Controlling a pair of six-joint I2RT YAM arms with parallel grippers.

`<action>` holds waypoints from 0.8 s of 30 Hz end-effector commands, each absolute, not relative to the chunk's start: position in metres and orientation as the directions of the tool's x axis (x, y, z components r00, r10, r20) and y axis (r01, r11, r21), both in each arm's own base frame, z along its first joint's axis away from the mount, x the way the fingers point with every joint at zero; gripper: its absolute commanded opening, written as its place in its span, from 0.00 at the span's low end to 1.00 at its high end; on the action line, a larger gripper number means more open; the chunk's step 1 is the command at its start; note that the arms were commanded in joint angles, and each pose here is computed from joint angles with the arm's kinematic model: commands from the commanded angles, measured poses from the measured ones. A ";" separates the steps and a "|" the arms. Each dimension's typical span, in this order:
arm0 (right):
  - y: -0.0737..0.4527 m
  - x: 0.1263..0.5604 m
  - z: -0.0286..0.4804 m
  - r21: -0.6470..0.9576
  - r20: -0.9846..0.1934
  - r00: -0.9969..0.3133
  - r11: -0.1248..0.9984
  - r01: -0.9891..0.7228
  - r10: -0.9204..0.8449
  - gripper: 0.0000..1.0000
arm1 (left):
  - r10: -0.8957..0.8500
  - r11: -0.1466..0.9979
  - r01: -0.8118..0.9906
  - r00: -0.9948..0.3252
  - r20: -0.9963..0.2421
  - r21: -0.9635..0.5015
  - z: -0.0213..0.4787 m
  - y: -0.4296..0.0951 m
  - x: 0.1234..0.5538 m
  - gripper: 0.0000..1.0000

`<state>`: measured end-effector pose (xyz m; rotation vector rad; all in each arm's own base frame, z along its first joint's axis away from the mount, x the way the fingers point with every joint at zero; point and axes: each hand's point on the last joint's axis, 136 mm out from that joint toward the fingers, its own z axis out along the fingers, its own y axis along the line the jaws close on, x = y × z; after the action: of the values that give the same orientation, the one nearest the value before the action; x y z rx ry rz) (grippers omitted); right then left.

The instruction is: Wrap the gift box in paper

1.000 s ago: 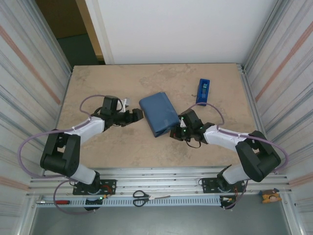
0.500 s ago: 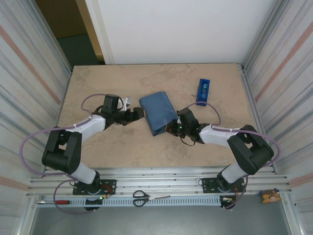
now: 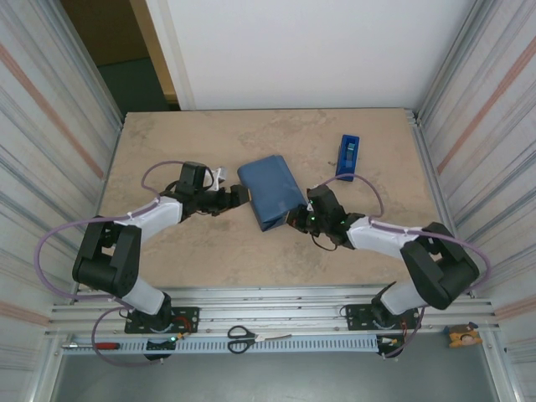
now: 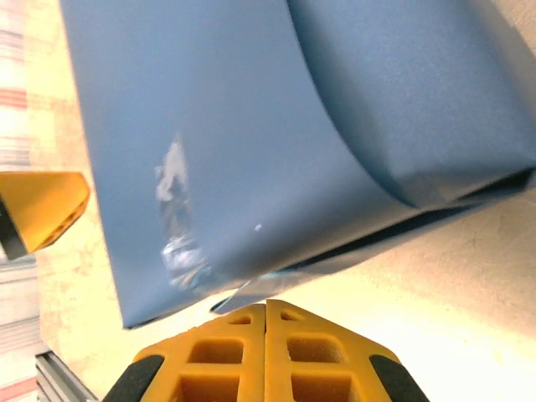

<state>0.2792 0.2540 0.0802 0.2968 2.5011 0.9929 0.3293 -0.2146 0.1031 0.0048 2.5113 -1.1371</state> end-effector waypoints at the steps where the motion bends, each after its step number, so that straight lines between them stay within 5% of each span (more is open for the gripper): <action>1: 0.234 0.270 0.085 0.635 -0.355 -0.882 0.772 0.016 0.310 0.07 | -0.162 0.667 0.153 -0.925 -0.342 -0.729 0.110 -0.218 0.336 0.89; 4: 0.211 0.282 0.101 0.618 -0.402 -0.854 0.786 0.013 0.330 0.17 | -0.172 0.666 0.138 -0.928 -0.330 -0.733 0.109 -0.218 0.338 0.90; 11: 0.177 0.341 0.129 0.648 -0.385 -0.864 0.762 -0.003 0.323 0.64 | -0.212 0.648 0.077 -0.937 -0.276 -0.758 0.107 -0.225 0.353 0.95; 24: 0.239 0.376 0.100 0.765 -0.136 -0.987 0.643 -0.051 0.084 0.75 | -0.193 0.595 0.040 -0.962 -0.191 -0.802 0.092 -0.253 0.385 0.86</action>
<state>0.3948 0.2214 0.0916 0.1391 2.6660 1.1368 0.3828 -0.2388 0.0845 -0.1593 2.5744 -1.2299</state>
